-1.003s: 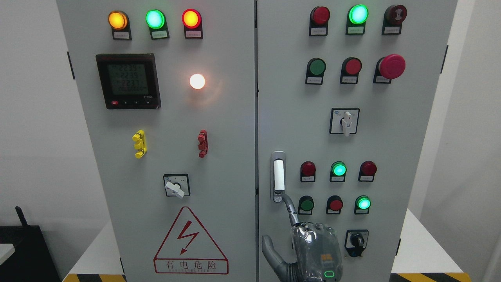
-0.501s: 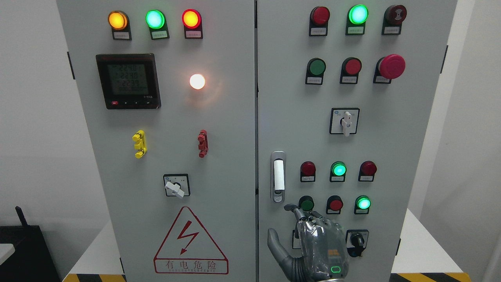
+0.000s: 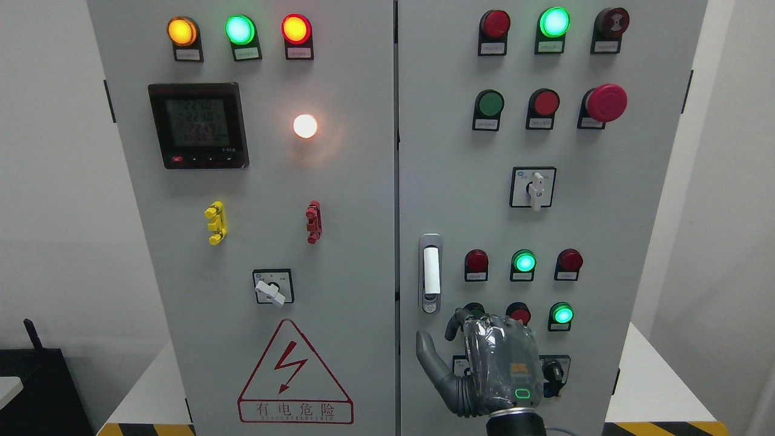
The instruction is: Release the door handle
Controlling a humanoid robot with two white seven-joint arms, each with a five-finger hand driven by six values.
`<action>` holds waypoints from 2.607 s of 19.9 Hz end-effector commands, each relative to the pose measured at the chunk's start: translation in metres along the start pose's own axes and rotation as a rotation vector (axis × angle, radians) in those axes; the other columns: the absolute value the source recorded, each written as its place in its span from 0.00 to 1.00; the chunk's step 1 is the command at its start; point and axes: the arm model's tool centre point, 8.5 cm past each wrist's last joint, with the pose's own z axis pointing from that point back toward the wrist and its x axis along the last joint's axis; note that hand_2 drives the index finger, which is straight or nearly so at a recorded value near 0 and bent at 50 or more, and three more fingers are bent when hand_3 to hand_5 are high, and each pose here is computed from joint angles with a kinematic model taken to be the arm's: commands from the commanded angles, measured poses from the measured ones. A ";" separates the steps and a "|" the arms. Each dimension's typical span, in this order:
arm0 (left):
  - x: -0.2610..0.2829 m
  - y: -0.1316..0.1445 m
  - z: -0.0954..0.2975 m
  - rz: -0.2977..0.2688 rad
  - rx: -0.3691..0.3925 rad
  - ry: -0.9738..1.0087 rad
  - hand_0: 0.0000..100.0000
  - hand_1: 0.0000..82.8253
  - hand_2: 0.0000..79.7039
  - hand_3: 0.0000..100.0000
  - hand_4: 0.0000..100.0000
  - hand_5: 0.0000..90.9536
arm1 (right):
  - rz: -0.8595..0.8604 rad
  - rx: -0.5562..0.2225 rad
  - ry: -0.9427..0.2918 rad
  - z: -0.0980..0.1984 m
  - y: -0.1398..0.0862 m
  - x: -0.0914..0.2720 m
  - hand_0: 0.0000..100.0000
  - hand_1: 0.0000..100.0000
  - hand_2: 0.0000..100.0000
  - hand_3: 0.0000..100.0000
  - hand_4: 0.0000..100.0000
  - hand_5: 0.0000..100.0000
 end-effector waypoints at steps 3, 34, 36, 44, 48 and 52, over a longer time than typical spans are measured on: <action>-0.006 0.001 0.001 0.013 0.004 0.016 0.12 0.47 0.00 0.00 0.00 0.00 | 0.034 -0.024 -0.012 -0.012 -0.010 0.005 0.32 0.00 0.99 1.00 0.97 0.92; -0.006 0.001 0.001 0.013 0.004 0.016 0.12 0.47 0.00 0.00 0.00 0.00 | 0.078 0.001 0.008 -0.037 -0.012 0.007 0.35 0.00 1.00 1.00 0.98 0.93; -0.006 0.001 0.001 0.013 0.004 0.014 0.12 0.47 0.00 0.00 0.00 0.00 | 0.081 0.001 0.008 -0.038 -0.012 0.007 0.35 0.00 1.00 1.00 0.98 0.93; -0.006 0.001 0.001 0.013 0.004 0.016 0.12 0.47 0.00 0.00 0.00 0.00 | 0.085 0.006 0.010 -0.038 -0.010 0.007 0.35 0.06 1.00 1.00 0.98 0.93; -0.006 0.001 0.001 0.013 0.004 0.016 0.12 0.47 0.00 0.00 0.00 0.00 | 0.086 0.005 0.012 -0.038 -0.010 0.006 0.37 0.06 1.00 1.00 0.98 0.93; -0.006 0.001 0.001 0.013 0.004 0.014 0.12 0.47 0.00 0.00 0.00 0.00 | 0.084 0.003 0.014 -0.039 -0.011 0.006 0.38 0.05 1.00 1.00 0.98 0.93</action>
